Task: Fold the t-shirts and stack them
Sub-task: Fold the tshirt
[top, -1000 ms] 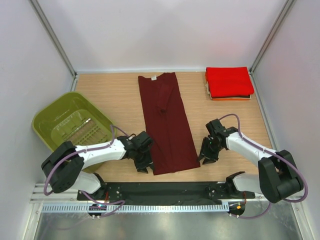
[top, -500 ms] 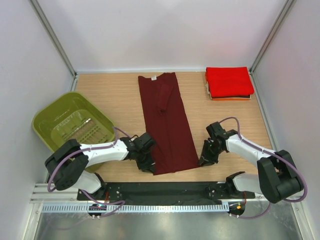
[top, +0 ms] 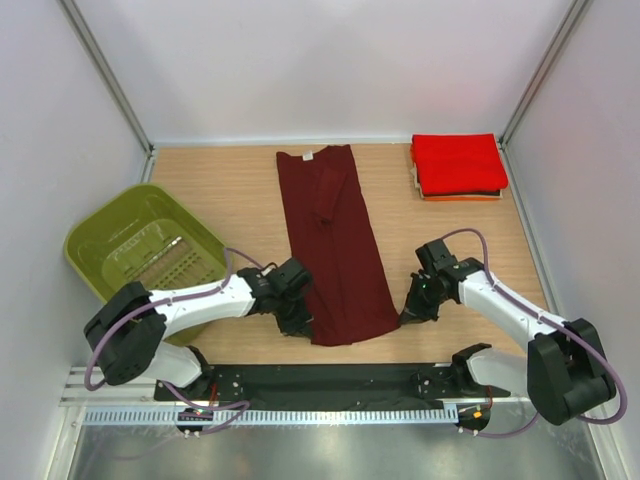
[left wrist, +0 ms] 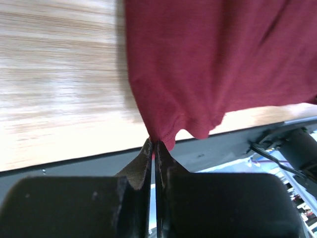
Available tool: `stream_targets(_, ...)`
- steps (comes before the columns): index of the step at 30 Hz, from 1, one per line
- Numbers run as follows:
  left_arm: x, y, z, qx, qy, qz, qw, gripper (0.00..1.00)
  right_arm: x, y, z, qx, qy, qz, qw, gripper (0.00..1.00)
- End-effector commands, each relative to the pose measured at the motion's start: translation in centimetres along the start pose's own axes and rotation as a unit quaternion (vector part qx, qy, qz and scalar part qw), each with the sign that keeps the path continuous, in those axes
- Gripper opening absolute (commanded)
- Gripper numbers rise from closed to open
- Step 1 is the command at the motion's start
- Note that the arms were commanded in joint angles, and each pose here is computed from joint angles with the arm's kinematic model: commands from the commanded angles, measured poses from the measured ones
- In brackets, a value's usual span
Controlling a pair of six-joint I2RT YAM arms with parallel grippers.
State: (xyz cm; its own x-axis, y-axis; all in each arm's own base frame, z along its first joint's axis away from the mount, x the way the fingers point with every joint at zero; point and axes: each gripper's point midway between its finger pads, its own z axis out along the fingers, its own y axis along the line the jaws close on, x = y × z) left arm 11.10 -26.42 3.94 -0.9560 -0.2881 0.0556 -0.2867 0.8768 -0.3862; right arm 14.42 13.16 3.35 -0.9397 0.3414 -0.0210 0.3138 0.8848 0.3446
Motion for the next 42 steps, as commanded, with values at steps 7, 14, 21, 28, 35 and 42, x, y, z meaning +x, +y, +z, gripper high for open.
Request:
stream_targets(7,-0.7,-1.1,-1.7,-0.013,-0.02,0.004,1.0,0.0,-2.5,1.7,-2.7,0.005,-0.042,-0.019,0.999,0.01)
stream_targets(14,-3.3,-1.3,-3.0,-0.031,-0.045,-0.007,0.998,0.0,-4.8,3.6,-3.6,0.006,-0.053,-0.045,0.998,0.01)
stream_targets(21,-7.6,-2.2,-4.4,-0.045,-0.065,-0.012,0.997,0.0,-8.3,6.6,-4.0,0.006,-0.062,-0.067,0.996,0.01)
stream_targets(28,-13.0,-4.6,-6.3,-0.052,-0.093,-0.011,0.994,0.0,-13.8,10.1,-4.6,0.004,-0.089,-0.071,0.993,0.01)
stream_targets(35,-18.3,-6.6,-7.5,-0.072,-0.12,-0.007,0.99,0.0,-19.5,12.6,-4.7,0.006,-0.105,-0.07,0.992,0.01)
stream_targets(42,-23.4,-5.1,-7.8,-0.098,-0.14,-0.043,0.984,0.0,-23.9,15.2,-3.3,-0.013,-0.1,-0.072,0.992,0.01)
